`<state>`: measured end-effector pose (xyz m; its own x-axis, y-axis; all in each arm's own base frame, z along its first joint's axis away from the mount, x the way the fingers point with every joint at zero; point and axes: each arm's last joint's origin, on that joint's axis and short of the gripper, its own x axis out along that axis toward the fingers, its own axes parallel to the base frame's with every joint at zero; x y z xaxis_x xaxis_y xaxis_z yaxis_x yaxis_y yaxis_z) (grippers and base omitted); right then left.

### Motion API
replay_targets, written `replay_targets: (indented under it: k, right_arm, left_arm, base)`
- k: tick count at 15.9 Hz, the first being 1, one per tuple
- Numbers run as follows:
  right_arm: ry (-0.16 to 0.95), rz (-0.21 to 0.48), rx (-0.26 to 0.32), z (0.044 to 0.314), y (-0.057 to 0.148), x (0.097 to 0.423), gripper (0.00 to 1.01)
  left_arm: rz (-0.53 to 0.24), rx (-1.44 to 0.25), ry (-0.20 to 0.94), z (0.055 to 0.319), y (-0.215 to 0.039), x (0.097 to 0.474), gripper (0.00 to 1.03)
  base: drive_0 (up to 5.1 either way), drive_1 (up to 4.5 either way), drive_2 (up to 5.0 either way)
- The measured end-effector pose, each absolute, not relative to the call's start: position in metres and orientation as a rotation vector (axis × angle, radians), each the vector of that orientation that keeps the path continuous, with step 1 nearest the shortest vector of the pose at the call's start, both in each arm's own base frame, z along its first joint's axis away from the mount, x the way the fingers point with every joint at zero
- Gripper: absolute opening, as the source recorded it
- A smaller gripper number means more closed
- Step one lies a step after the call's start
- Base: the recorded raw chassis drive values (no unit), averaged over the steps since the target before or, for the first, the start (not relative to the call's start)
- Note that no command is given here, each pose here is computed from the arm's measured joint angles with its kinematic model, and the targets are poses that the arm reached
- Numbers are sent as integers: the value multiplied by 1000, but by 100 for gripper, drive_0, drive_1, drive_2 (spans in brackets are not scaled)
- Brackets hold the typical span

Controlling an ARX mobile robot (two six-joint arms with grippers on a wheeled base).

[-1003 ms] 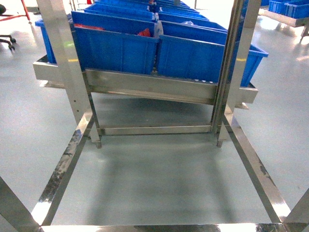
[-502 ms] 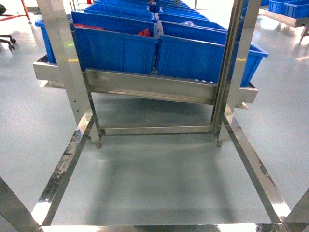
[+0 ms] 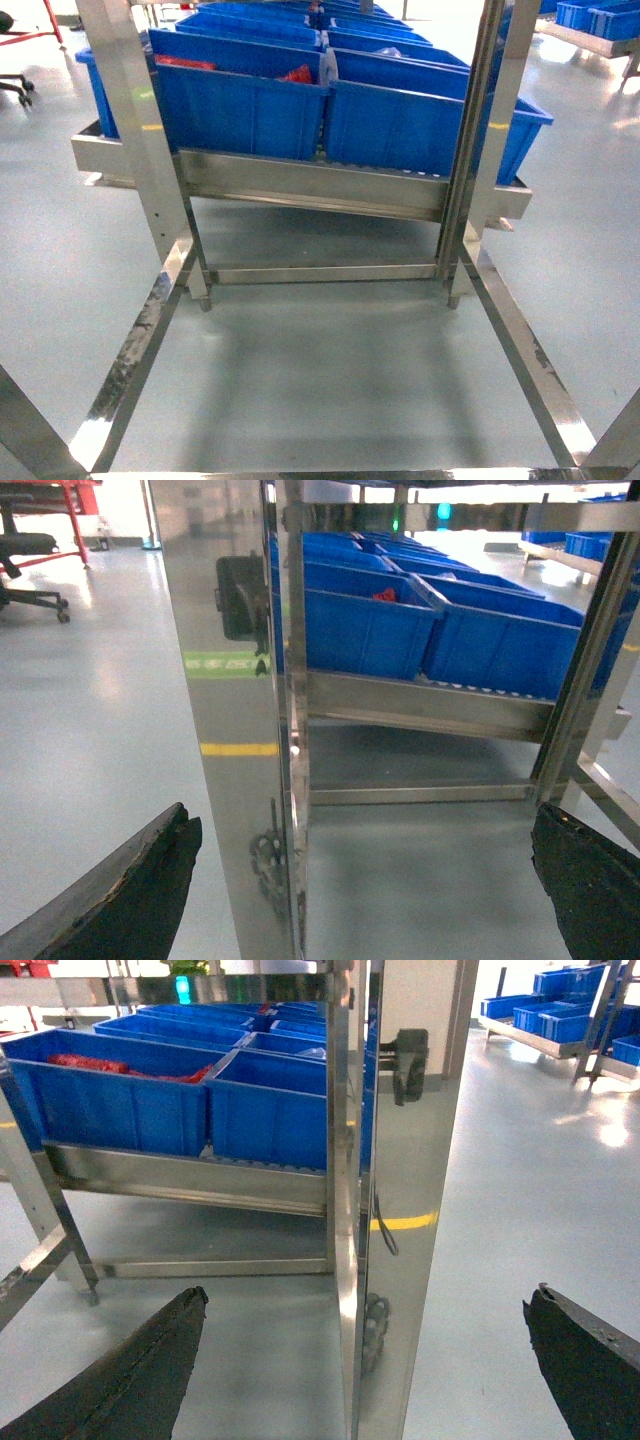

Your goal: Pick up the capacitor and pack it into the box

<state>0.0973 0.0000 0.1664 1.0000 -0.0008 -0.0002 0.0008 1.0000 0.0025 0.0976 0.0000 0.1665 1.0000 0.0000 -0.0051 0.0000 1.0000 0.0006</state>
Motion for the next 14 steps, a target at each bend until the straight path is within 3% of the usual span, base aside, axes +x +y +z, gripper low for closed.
replay_targets:
  k: [14]
  right_arm:
    - [-2, 0, 2, 167, 0, 97, 98]
  left_arm:
    - [1, 0, 1, 167, 0, 98, 98]
  base:
    - [0, 0, 0]
